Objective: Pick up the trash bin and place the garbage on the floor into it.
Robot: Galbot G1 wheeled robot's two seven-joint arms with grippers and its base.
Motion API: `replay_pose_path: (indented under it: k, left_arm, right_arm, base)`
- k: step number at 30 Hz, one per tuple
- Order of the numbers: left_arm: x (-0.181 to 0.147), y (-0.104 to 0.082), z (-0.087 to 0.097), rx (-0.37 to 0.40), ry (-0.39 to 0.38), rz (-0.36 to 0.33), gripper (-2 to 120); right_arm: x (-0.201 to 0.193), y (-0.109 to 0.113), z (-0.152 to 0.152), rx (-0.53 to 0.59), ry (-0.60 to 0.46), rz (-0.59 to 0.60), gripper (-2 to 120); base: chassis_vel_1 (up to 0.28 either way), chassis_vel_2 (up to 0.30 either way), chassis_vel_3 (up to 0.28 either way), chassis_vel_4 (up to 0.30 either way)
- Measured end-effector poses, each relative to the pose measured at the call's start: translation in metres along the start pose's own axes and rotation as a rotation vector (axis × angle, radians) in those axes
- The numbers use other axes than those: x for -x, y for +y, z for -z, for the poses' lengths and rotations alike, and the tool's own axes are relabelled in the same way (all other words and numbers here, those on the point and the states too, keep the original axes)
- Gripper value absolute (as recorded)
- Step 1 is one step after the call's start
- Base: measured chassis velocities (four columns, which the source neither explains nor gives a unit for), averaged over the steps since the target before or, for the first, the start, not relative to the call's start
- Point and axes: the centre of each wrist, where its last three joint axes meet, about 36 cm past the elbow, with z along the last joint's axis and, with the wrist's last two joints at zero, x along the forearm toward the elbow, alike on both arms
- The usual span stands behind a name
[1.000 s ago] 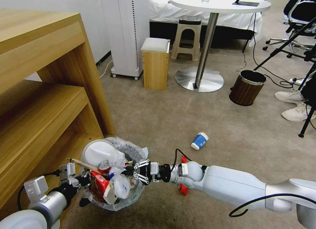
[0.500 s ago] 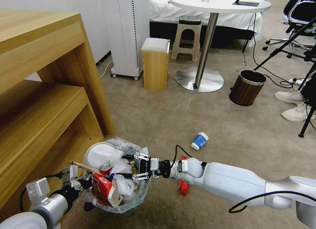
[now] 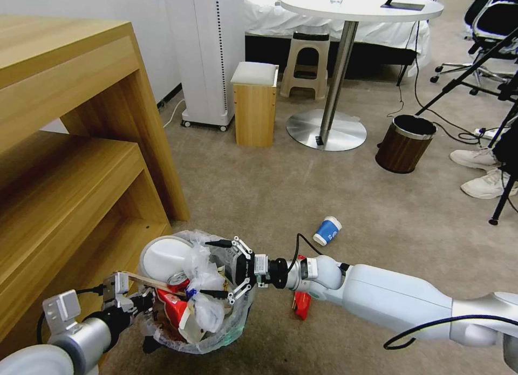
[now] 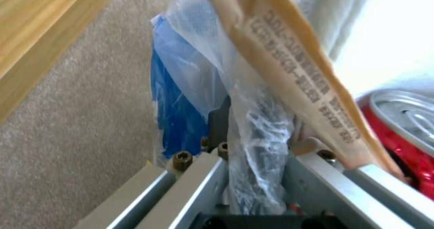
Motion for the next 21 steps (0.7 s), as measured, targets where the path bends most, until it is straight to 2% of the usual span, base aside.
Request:
replay_pose_path:
  k: [12, 21]
  left_arm:
    - [-0.002, -0.003, -0.001, -0.082, 0.072, 0.002, 0]
    - [-0.006, -0.007, 0.006, -0.091, 0.123, 0.024, 0]
  right_arm:
    - [-0.012, 0.0, 0.018, -0.018, -0.024, -0.053, 100]
    - [-0.035, 0.0, 0.027, -0.042, -0.018, -0.119, 100]
  base:
    - [0.0, 0.0, 0.0, 0.0]
    - [0.0, 0.0, 0.0, 0.0]
